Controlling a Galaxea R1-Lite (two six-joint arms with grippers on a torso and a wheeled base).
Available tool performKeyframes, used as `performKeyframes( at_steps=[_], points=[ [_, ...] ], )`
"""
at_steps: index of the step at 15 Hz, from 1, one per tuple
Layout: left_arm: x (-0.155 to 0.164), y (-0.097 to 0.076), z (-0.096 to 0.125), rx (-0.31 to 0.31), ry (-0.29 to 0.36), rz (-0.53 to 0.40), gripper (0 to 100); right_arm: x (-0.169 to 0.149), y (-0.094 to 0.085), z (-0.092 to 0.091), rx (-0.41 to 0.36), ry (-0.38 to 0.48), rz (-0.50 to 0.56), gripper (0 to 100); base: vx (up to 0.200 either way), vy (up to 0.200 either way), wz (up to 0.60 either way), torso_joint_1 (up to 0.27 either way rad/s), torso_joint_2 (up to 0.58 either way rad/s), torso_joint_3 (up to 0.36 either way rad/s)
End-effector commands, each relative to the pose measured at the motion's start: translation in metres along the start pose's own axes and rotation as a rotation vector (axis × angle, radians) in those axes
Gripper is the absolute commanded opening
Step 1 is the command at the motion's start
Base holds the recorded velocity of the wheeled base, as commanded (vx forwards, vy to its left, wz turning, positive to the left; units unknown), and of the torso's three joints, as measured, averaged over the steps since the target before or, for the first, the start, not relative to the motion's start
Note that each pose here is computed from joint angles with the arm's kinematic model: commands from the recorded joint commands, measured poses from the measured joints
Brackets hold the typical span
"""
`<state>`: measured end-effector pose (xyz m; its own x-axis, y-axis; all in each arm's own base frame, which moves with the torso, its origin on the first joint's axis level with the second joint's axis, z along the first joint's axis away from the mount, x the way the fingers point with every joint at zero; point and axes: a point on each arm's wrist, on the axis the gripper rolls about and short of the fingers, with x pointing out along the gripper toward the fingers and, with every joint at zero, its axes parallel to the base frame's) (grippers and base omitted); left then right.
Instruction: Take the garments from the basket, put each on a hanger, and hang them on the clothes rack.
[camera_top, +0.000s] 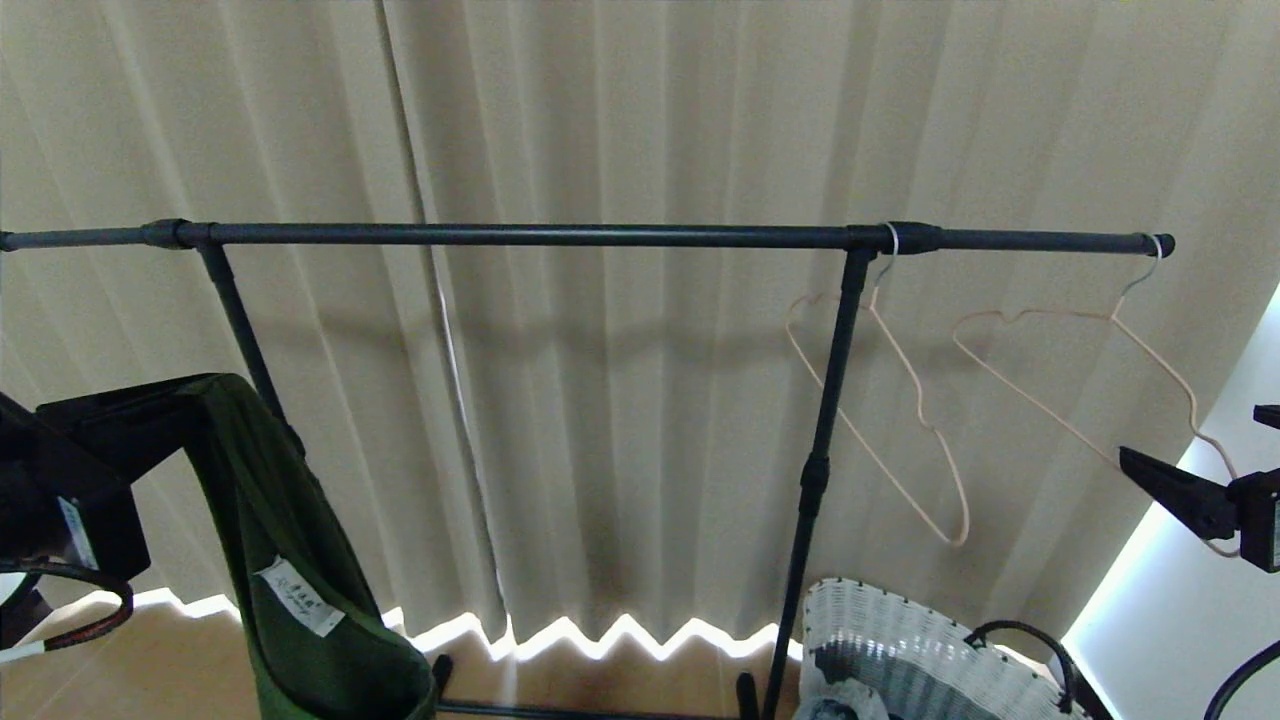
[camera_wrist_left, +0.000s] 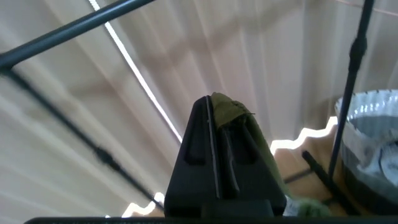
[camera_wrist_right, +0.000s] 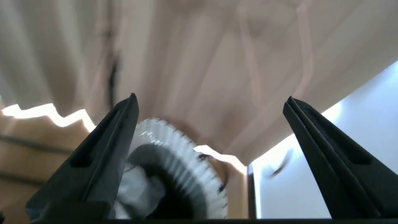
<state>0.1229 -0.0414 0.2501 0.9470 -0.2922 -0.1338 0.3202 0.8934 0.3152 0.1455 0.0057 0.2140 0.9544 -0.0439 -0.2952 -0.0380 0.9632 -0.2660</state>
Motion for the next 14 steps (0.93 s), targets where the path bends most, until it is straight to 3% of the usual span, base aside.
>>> performKeyframes(
  at_steps=[1,6,9,14],
  points=[
    [-0.001,0.000,0.000,0.001,-0.004,0.002,0,0.000,0.000,-0.001,0.001,0.001,0.000,100,0.000,0.000,0.00,0.000,0.00,0.000],
    [-0.003,0.000,0.001,0.002,-0.013,0.003,0,0.000,0.000,-0.001,0.004,0.001,-0.004,100,0.000,0.000,0.00,0.000,0.00,0.000],
    [-0.004,0.000,0.001,0.002,-0.014,0.004,0,0.000,-0.013,0.002,0.028,0.004,-0.081,100,0.000,0.000,0.00,0.000,0.00,0.000],
    [-0.004,0.000,0.000,-0.001,-0.009,0.004,0,0.028,-0.036,0.001,0.065,0.103,-0.182,100,0.000,0.000,0.00,0.000,0.00,0.000]
  ],
)
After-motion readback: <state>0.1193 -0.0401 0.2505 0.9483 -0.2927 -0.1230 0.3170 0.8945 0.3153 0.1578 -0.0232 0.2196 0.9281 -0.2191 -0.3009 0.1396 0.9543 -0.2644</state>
